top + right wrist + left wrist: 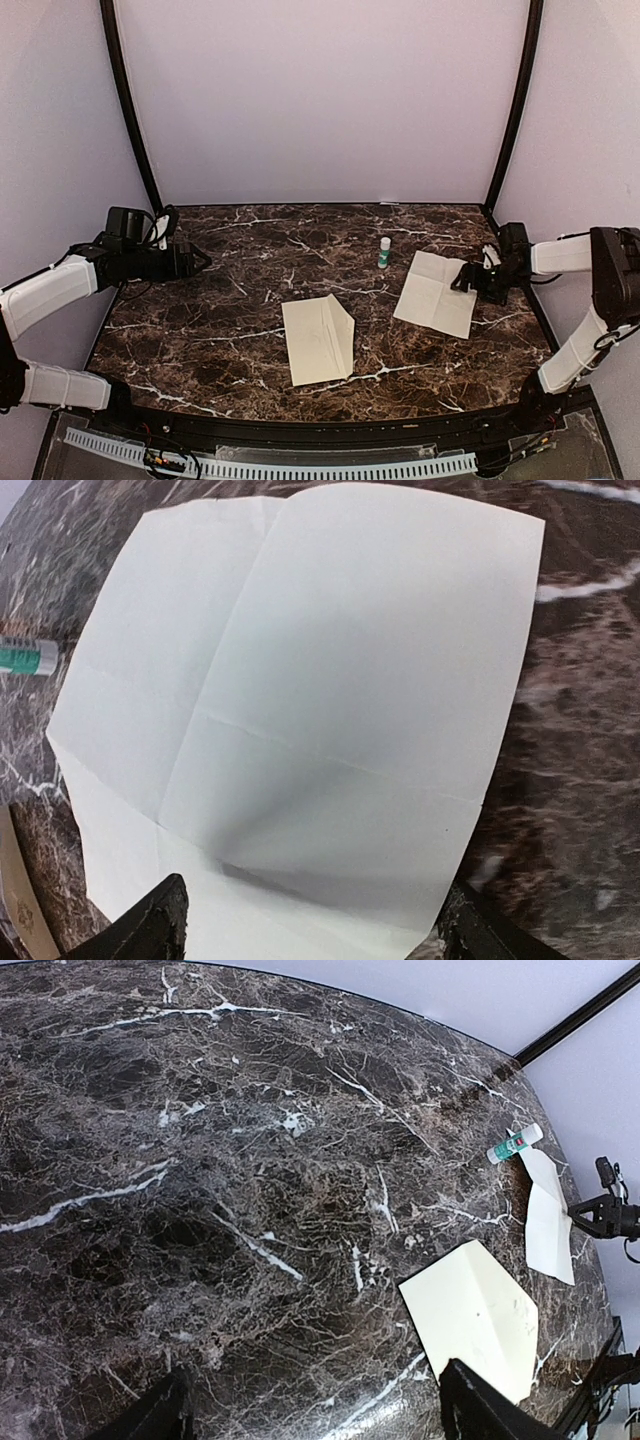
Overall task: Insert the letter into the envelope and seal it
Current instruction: Pick up the letter from the center of the board.
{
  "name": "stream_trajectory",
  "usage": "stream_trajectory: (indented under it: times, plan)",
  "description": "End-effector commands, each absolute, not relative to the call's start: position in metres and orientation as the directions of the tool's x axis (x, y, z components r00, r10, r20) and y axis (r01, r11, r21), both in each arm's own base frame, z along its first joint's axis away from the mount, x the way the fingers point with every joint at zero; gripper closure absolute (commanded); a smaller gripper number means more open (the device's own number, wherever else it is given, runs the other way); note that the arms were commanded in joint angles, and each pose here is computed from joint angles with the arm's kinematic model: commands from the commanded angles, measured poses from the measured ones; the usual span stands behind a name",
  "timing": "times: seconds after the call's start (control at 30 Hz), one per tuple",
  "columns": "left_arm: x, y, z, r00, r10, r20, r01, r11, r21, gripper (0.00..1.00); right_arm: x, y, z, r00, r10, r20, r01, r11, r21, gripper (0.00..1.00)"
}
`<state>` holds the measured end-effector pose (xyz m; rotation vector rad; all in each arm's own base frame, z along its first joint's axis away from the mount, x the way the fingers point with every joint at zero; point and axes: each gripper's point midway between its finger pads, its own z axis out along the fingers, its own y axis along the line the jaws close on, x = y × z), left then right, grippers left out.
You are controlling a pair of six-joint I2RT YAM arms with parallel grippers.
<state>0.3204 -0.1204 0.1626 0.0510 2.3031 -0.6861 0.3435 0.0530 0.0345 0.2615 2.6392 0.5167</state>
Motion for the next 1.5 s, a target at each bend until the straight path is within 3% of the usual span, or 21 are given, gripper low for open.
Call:
stream_trajectory:
  times: [0.0,0.33,0.87,1.2,1.47]
  plan:
    - [0.321,-0.122,0.164,-0.735,-0.146,-0.662,0.25,0.849,-0.466,0.17,0.347,0.1,0.039,-0.914,0.173,-0.366,-0.01,0.895,0.447,0.18]
    - [0.319,-0.129,0.164,-0.741,-0.141,-0.657,0.277,0.827,-0.49,0.17,0.351,0.165,0.043,-0.919,0.135,-0.371,-0.085,0.85,0.521,0.2]
    - [0.311,-0.142,0.168,-0.74,-0.138,-0.658,0.335,0.773,-0.539,0.18,0.343,0.144,0.03,-0.844,0.418,-0.337,0.162,0.797,0.582,0.22]
    - [0.311,-0.143,0.166,-0.74,-0.133,-0.659,0.341,0.77,-0.539,0.18,0.339,0.141,0.015,-0.818,0.496,-0.292,0.217,0.736,0.642,0.32]
    - [0.312,-0.143,0.163,-0.745,-0.127,-0.654,0.337,0.775,-0.534,0.18,0.342,0.138,0.011,-0.794,0.538,-0.282,0.231,0.696,0.68,0.47]
